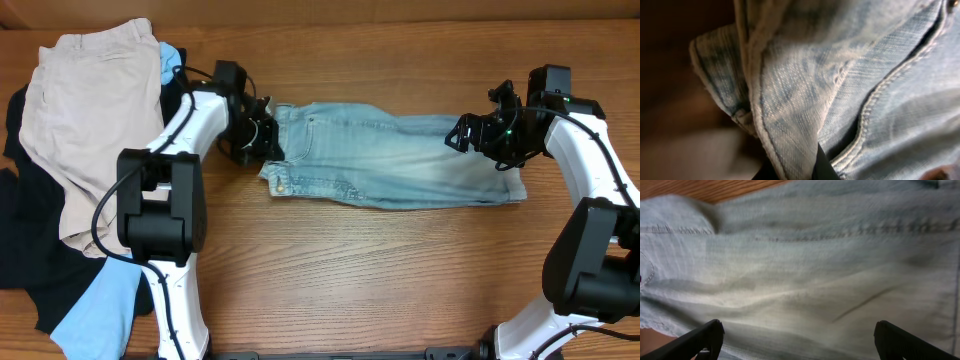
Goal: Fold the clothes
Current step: 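Fold the waistband end with the left gripper over toward the right gripper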
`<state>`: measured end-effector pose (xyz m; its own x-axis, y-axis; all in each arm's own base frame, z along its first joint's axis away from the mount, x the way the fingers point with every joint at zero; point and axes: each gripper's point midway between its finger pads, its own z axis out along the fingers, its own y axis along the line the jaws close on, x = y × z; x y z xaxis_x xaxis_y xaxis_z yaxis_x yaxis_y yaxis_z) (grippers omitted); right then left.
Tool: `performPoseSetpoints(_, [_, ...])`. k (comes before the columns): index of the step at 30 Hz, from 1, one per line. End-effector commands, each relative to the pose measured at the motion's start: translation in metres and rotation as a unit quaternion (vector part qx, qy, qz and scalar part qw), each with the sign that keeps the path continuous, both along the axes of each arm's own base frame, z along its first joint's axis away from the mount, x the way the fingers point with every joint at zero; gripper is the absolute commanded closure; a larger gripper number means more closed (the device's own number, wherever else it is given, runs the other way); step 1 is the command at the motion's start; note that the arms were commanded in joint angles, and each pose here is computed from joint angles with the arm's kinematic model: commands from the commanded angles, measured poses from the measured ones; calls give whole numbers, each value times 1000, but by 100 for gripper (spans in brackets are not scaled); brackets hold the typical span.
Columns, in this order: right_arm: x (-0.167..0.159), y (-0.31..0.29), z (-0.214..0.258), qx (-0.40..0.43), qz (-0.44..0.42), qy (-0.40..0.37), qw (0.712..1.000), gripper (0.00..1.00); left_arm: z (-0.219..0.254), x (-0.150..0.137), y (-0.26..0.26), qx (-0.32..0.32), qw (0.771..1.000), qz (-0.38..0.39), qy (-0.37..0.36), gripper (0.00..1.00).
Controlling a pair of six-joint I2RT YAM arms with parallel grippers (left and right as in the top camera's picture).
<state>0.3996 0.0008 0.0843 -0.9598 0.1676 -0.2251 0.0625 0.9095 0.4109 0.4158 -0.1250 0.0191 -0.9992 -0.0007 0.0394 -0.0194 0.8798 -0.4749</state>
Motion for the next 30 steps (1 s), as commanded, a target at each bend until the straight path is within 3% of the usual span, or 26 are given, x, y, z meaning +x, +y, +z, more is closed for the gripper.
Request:
performPoseSetpoints(1, [2,7,9,17,6,-8,1000,1,15,8,16,2,1000,-19,-7,96])
performPoseSetpoints(9, [-2,22,10,29,22,-1,999,1,82,10,33,9,998,-59,-18,96])
performPoseSetpoints(22, [-13,64,9,30,74,13,997,2,142,7,77,131,989,-59,-36,96])
performPoseSetpoints(25, [-16,74,8,31,85,18,996,13,154,9,82,145,987,-52,-51,96])
performPoseSetpoints(27, [-17,78,8,33,82,24,996,31,159,11,82,147,986,-50,-60,96])
performPoseSetpoints(30, [-18,81,8,40,61,37,997,76,164,13,80,145,985,-57,-71,96])
